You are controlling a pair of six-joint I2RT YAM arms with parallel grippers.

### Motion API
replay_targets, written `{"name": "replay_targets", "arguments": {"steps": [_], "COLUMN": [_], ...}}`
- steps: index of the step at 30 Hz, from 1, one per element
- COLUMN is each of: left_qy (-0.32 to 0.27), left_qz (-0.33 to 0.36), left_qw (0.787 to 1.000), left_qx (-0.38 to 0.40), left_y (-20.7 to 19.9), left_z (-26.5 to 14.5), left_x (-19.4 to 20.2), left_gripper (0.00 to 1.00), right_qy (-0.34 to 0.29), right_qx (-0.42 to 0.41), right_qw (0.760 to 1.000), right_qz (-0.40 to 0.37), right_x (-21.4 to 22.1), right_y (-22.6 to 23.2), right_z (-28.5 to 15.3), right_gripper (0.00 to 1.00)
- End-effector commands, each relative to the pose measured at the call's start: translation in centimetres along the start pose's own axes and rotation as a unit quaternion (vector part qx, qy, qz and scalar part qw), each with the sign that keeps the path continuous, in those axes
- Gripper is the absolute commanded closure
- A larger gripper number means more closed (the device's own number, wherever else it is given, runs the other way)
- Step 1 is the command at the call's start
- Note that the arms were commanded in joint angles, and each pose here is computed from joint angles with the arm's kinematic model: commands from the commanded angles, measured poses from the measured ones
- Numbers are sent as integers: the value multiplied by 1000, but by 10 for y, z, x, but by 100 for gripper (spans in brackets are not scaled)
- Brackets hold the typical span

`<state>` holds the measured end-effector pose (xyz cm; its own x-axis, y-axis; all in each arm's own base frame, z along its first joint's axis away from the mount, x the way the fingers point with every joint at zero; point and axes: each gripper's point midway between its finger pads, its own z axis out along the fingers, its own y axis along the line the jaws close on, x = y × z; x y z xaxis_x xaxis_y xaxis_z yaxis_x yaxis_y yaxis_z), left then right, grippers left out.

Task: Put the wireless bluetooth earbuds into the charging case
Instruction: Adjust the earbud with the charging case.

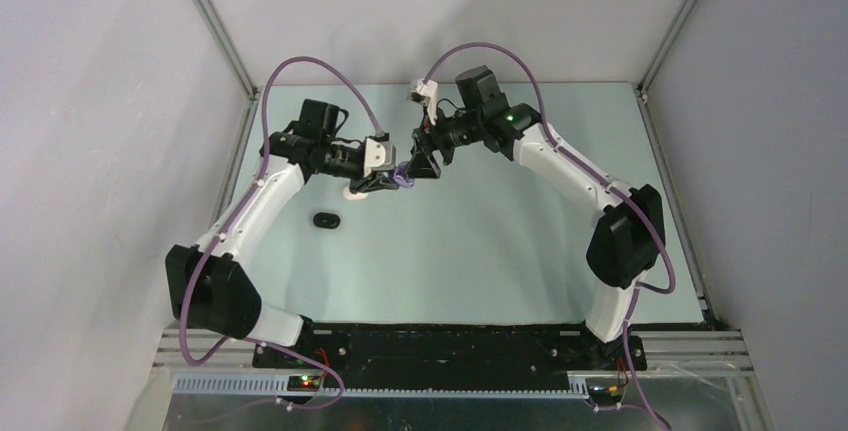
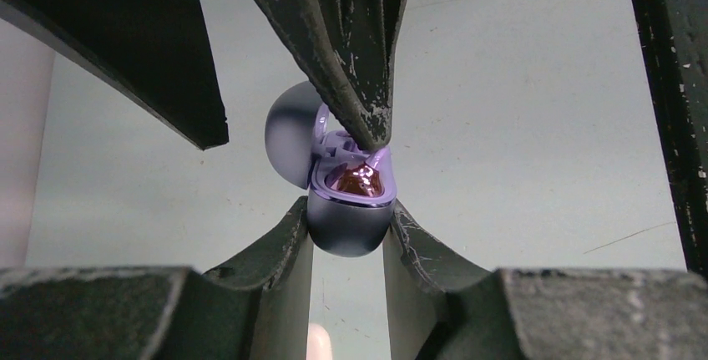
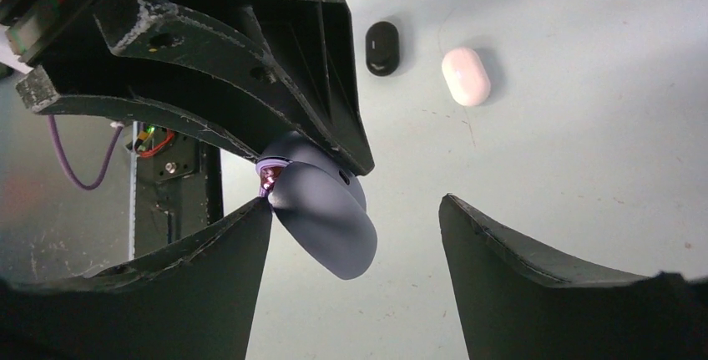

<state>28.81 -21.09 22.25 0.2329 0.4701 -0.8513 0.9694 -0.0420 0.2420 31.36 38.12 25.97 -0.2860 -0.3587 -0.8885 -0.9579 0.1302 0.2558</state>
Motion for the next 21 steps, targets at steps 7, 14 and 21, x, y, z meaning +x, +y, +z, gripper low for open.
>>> {"name": "replay_targets", "arguments": {"steps": [7,14,21], "left_qy": [-41,-25,-50], "left_qz": [58,66,3], "left_qw": [997,997,999], "left_qx": [11,17,-22], "left_y": [-7,-13,4], "left_z": [6,6,6], "left_x": [-21,-11,-22], "left_gripper": [100,100,100], "right_qy": [-45,-76,-112], "right_qx": [107,11,33], "right_qw": [992,994,983], "right_qz": [-48,-80,-138], "right_x": [-41,-51,-62], "right_y": [-32,-2,22], "right_z": [-11,-46,-78], "right_gripper": [24,24,33]}}
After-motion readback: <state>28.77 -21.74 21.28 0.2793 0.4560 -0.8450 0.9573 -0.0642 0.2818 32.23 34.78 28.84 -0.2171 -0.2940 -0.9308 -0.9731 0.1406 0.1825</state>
